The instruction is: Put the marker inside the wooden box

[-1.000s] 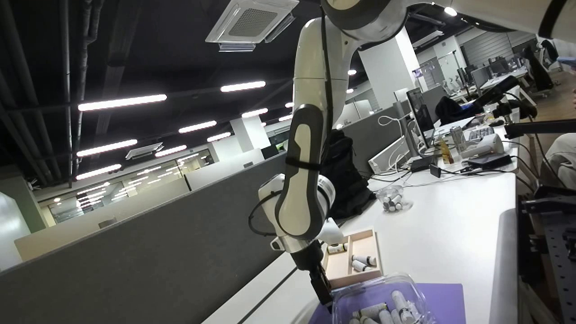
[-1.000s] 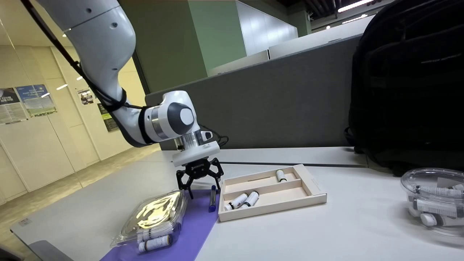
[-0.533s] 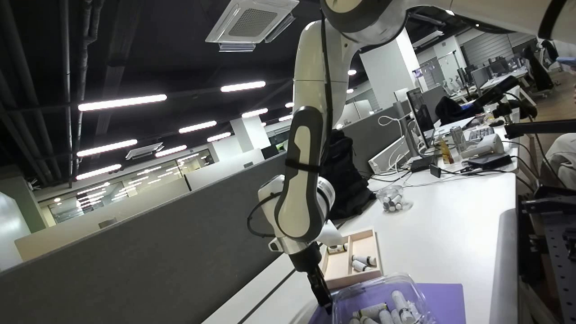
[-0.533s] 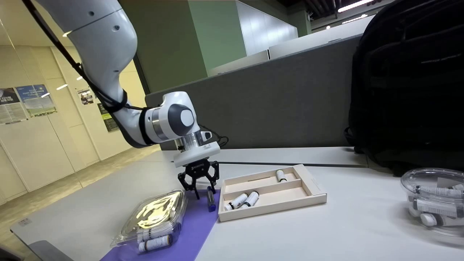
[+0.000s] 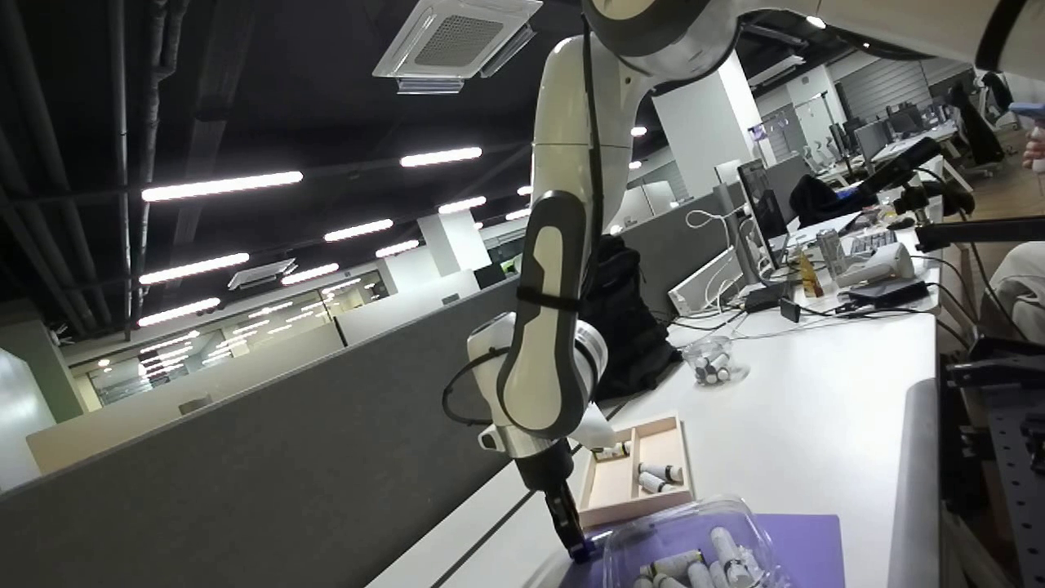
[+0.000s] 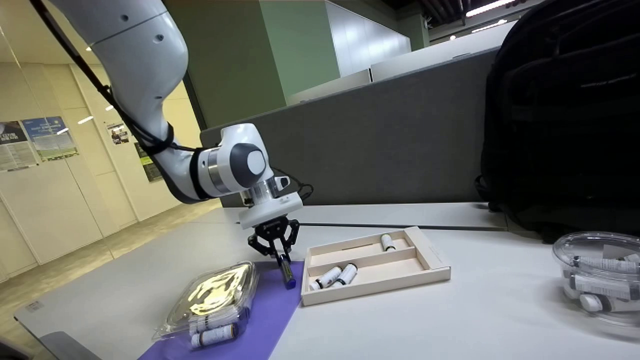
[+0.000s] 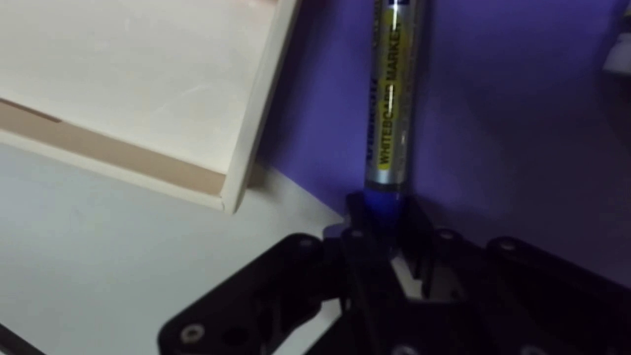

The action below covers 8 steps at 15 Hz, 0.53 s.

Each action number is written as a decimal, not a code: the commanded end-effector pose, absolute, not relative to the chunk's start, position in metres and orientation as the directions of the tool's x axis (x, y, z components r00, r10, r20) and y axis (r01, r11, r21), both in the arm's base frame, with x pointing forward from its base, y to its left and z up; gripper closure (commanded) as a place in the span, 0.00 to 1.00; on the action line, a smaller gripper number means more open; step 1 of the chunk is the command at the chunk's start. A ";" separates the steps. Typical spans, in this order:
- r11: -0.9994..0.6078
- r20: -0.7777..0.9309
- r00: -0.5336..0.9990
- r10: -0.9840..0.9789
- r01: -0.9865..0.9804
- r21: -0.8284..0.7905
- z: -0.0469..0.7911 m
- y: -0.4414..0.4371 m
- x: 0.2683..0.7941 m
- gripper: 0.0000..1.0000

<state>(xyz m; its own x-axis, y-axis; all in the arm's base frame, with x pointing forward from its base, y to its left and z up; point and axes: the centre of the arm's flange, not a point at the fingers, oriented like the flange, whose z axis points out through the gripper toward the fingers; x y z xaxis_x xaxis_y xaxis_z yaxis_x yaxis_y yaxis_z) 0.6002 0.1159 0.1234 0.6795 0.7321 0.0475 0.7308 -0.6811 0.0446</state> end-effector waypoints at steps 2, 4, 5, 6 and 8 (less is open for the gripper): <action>-0.709 0.111 0.701 0.705 0.695 0.117 0.171 0.111 0.594 0.95; -0.724 0.148 0.709 0.690 0.672 0.154 0.193 0.106 0.597 0.95; -0.732 0.168 0.712 0.681 0.658 0.176 0.204 0.103 0.599 0.95; -0.737 0.187 0.713 0.676 0.646 0.199 0.215 0.097 0.601 0.95; -0.730 0.208 0.702 0.682 0.634 0.253 0.231 0.085 0.609 0.95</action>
